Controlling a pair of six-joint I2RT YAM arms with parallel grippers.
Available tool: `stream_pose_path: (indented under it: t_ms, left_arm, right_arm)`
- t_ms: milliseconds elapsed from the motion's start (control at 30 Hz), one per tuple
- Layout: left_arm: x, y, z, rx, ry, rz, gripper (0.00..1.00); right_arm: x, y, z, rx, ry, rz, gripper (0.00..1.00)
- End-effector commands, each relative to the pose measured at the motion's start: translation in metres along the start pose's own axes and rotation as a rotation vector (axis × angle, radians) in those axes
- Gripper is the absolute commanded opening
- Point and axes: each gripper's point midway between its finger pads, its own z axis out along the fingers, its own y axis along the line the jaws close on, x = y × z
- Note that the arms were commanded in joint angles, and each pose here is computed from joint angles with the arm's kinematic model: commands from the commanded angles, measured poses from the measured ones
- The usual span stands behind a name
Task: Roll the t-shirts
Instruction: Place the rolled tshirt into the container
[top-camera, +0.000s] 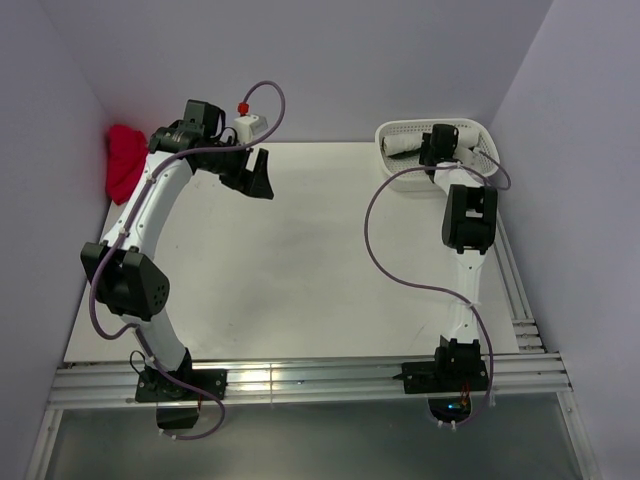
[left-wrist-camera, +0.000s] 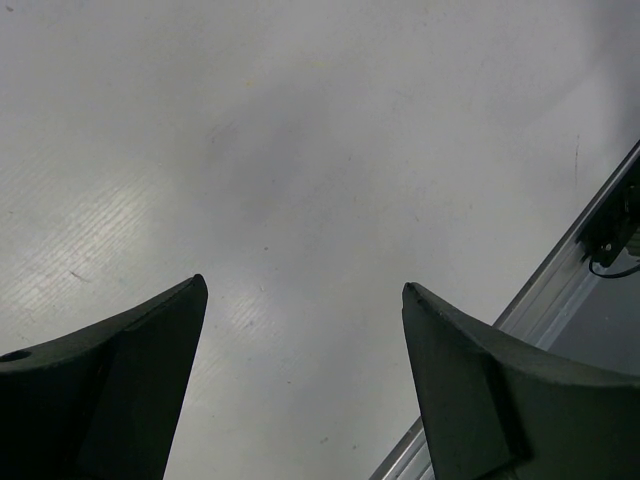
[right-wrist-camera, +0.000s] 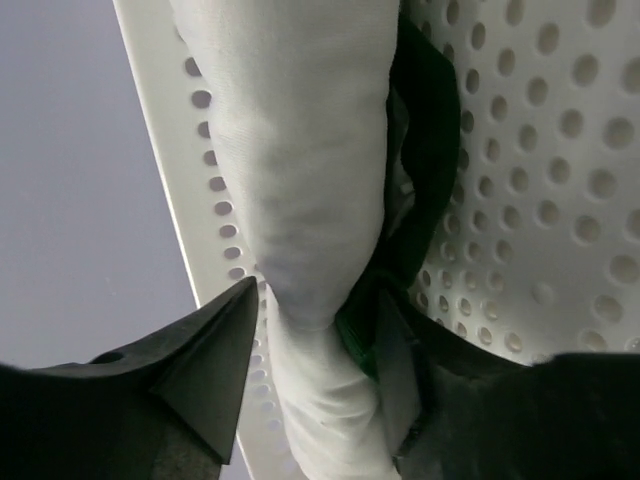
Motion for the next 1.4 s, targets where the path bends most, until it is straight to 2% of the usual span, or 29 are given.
stream_pose_path:
  t_ms: [0,33,233,667,967,1133,1367]
  left_arm:
    - [-0.016,-0.011,-0.010,0.000,-0.038,0.031,0.84]
    - [-0.017,-0.011,-0.010,0.000,-0.038,0.026,0.84]
    - [-0.020,-0.013,-0.014,-0.012,-0.049,0.032,0.84]
    - [-0.024,-0.015,-0.014,0.000,-0.043,0.008,0.84]
    - [-0.027,-0.013,-0.018,-0.022,-0.060,0.006,0.86]
    - [-0.030,-0.010,-0.024,-0.053,-0.072,-0.002,0.86]
    - [-0.027,-0.005,-0.040,-0.144,-0.123,0.002,0.86]
  right_arm:
    - [-0.013,0.036,-0.002,-0.060,0.020,0.046,0.58]
    - [-0.013,0.034,-0.001,-0.045,0.031,0.049,0.61]
    - [-0.017,0.029,-0.006,-0.016,0.051,0.060,0.66]
    - [-0.020,0.034,-0.034,0.028,0.096,0.037,0.68]
    - [-0.020,0.058,-0.064,0.003,0.140,-0.017,0.71]
    - [-0.020,0.068,-0.092,-0.015,0.176,-0.020,0.71]
    - [-0.010,0.085,-0.155,-0.077,0.204,-0.140,0.73]
